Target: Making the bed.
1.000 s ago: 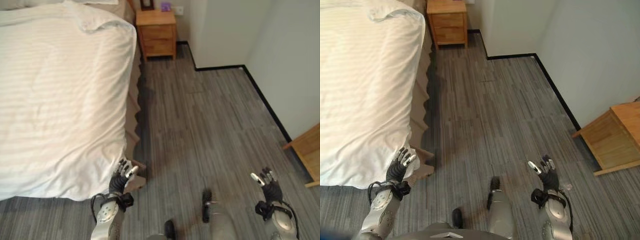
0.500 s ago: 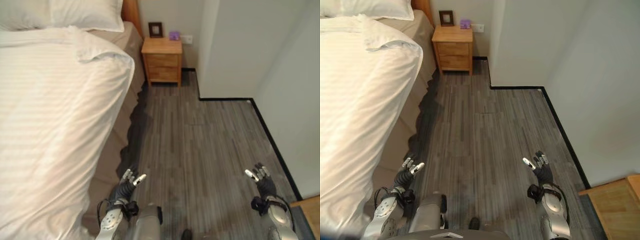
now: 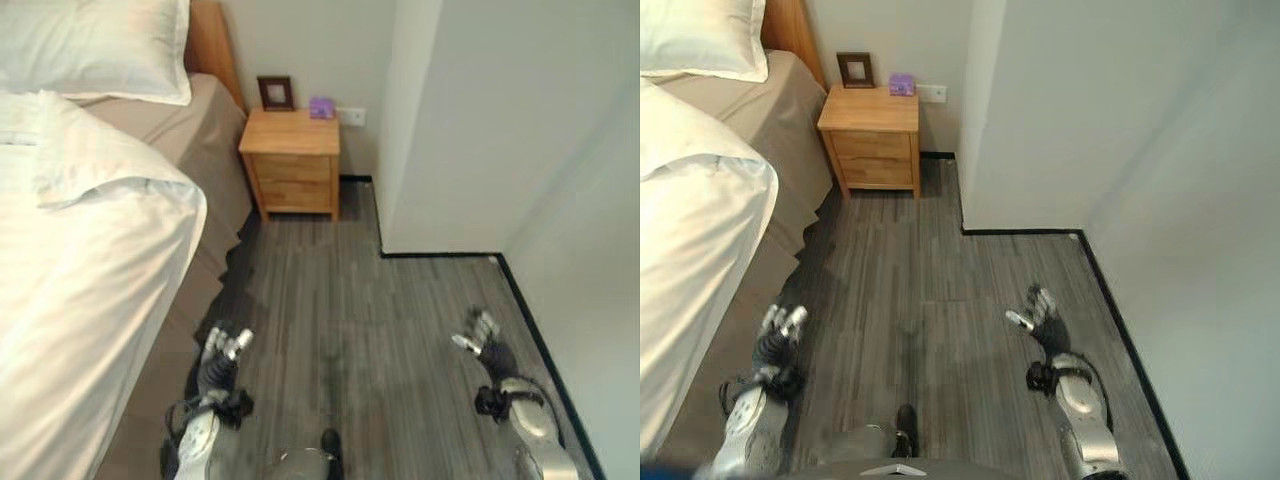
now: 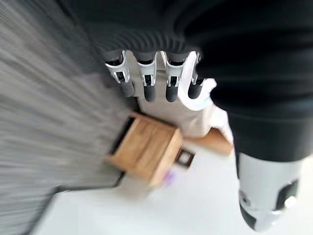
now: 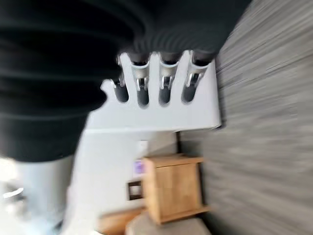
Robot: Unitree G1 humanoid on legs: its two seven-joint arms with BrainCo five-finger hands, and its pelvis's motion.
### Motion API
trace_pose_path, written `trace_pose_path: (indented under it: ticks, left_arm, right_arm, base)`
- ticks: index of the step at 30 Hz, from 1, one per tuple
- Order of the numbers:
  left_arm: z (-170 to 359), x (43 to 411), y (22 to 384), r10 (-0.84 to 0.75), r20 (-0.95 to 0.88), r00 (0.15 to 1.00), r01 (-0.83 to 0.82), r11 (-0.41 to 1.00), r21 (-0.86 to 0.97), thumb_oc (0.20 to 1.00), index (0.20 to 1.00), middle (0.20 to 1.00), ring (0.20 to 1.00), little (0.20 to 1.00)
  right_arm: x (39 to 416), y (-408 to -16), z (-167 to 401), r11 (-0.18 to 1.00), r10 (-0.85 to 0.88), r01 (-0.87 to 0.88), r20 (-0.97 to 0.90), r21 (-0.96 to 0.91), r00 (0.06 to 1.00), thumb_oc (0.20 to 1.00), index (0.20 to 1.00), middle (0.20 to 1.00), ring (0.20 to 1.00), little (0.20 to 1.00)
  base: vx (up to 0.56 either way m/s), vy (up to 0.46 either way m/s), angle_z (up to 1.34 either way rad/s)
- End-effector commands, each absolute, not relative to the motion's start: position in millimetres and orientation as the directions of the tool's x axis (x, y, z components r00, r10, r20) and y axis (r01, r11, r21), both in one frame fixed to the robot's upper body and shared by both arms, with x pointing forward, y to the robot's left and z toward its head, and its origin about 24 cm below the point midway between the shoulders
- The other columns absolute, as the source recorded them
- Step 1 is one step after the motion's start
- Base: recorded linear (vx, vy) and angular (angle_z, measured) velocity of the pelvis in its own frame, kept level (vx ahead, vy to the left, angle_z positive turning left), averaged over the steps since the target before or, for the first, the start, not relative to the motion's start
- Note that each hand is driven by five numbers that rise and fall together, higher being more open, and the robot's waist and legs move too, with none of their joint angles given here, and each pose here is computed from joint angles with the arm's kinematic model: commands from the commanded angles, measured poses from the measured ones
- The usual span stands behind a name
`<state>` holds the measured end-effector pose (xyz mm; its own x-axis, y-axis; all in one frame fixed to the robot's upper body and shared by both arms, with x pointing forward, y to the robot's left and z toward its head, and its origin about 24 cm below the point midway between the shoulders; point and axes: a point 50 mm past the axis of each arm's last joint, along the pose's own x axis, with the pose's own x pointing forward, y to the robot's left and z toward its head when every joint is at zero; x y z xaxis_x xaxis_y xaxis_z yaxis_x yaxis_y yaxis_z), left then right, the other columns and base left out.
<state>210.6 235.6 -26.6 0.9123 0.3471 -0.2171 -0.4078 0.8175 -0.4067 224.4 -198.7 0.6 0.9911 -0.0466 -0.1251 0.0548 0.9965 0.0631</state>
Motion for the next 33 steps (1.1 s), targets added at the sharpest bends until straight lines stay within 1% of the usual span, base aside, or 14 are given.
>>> trace_pose_path:
  ticks: [1,3,4,5,6,7,8,9,11,15,20,22,25,33]
  left_arm:
    - [3,200,271,0.440,-0.069,0.895,-0.433,0.826,-0.361,1.000,1.000,1.000,1.000,1.000]
    - [6,204,269,0.422,-0.046,0.905,-0.410,0.839,-0.359,1.000,1.000,1.000,1.000,1.000]
    - [8,211,266,0.390,-0.035,0.920,-0.377,0.860,-0.345,1.000,1.000,1.000,1.000,1.000]
    - [9,215,264,0.381,-0.025,0.924,-0.366,0.868,-0.335,1.000,1.000,1.000,1.000,1.000]
    - [10,215,264,0.380,-0.024,0.924,-0.366,0.868,-0.335,1.000,1.000,1.000,1.000,1.000]
    - [11,224,251,0.311,-0.021,0.950,-0.299,0.891,-0.343,1.000,1.000,1.000,1.000,1.000]
    - [5,222,247,0.301,-0.039,0.953,-0.296,0.890,-0.347,1.000,1.000,1.000,1.000,1.000]
    - [-2,227,242,0.289,-0.073,0.955,-0.295,0.879,-0.376,1.000,1.000,1.000,1.000,1.000]
    - [-7,233,231,0.267,-0.103,0.958,-0.285,0.857,-0.430,1.000,1.000,1.000,1.000,1.000]
    - [-14,234,225,0.226,-0.141,0.964,-0.264,0.879,-0.398,1.000,1.000,1.000,1.000,1.000]
    - [-17,228,227,0.229,-0.154,0.961,-0.270,0.895,-0.355,1.000,1.000,1.000,1.000,1.000]
    - [-16,226,230,0.226,-0.149,0.963,-0.265,0.901,-0.344,1.000,1.000,1.000,1.000,1.000]
    - [-23,215,240,0.275,-0.182,0.944,-0.322,0.887,-0.331,1.000,1.000,1.000,1.000,1.000]
    - [-28,206,245,0.280,-0.204,0.938,-0.334,0.890,-0.311,1.000,1.000,1.000,1.000,1.000]
  right_arm:
    - [235,-201,24,1.000,0.013,-0.013,-0.004,0.003,1.000,1.000,1.000,1.000,1.000,1.000]
    - [233,-203,22,0.998,0.055,-0.056,-0.024,-0.030,0.998,1.000,1.000,1.000,1.000,1.000]
    - [223,-209,19,0.997,0.065,-0.067,-0.048,-0.037,0.997,1.000,1.000,1.000,1.000,1.000]
    - [214,-218,13,0.997,0.028,-0.034,-0.085,-0.070,0.996,1.000,1.000,1.000,1.000,1.000]
    - [214,-218,13,0.997,0.027,-0.033,-0.085,-0.070,0.996,1.000,1.000,1.000,1.000,1.000]
    - [209,-214,9,0.998,0.064,-0.065,-0.102,-0.011,0.993,1.000,1.000,1.000,1.000,1.000]
    - [207,-213,7,0.997,0.072,-0.071,-0.112,0.008,0.991,1.000,1.000,1.000,1.000,1.000]
    - [205,-226,7,0.998,0.036,-0.041,-0.122,-0.038,0.992,1.000,1.000,1.000,1.000,1.000]
    - [204,-234,12,0.999,-0.010,0.005,-0.104,-0.044,0.995,1.000,1.000,1.000,1.000,1.000]
    - [192,-240,7,0.997,-0.060,0.055,-0.124,-0.045,0.990,1.000,1.000,1.000,1.000,1.000]
    - [187,-230,-6,0.998,-0.038,0.029,-0.179,-0.054,0.983,1.000,1.000,1.000,1.000,1.000]
    - [187,-224,-9,0.999,-0.001,-0.008,-0.192,-0.045,0.981,1.000,1.000,1.000,1.000,1.000]
    - [192,-213,-9,0.997,0.058,-0.066,-0.196,-0.031,0.979,1.000,1.000,1.000,1.000,1.000]
    - [194,-213,-10,0.996,0.067,-0.077,-0.203,-0.043,0.977,1.000,1.000,1.000,1.000,1.000]
  base:
    - [0.43,-0.172,1.67]
    - [0.64,-0.382,2.00]
    - [0.63,-0.499,1.94]
    - [0.32,-0.324,2.60]
    - [0.14,-0.236,3.97]
    - [0.21,-0.403,4.64]
    - [0.22,-0.578,3.59]
    - [0.17,-0.534,3.29]
    - [0.00,-0.250,2.80]
    - [-0.03,-0.100,1.72]
    - [0.03,-0.039,0.37]
    - [0.03,0.009,-0.48]
    - [0.03,0.045,-0.83]
    - [0.02,0.066,-0.06]
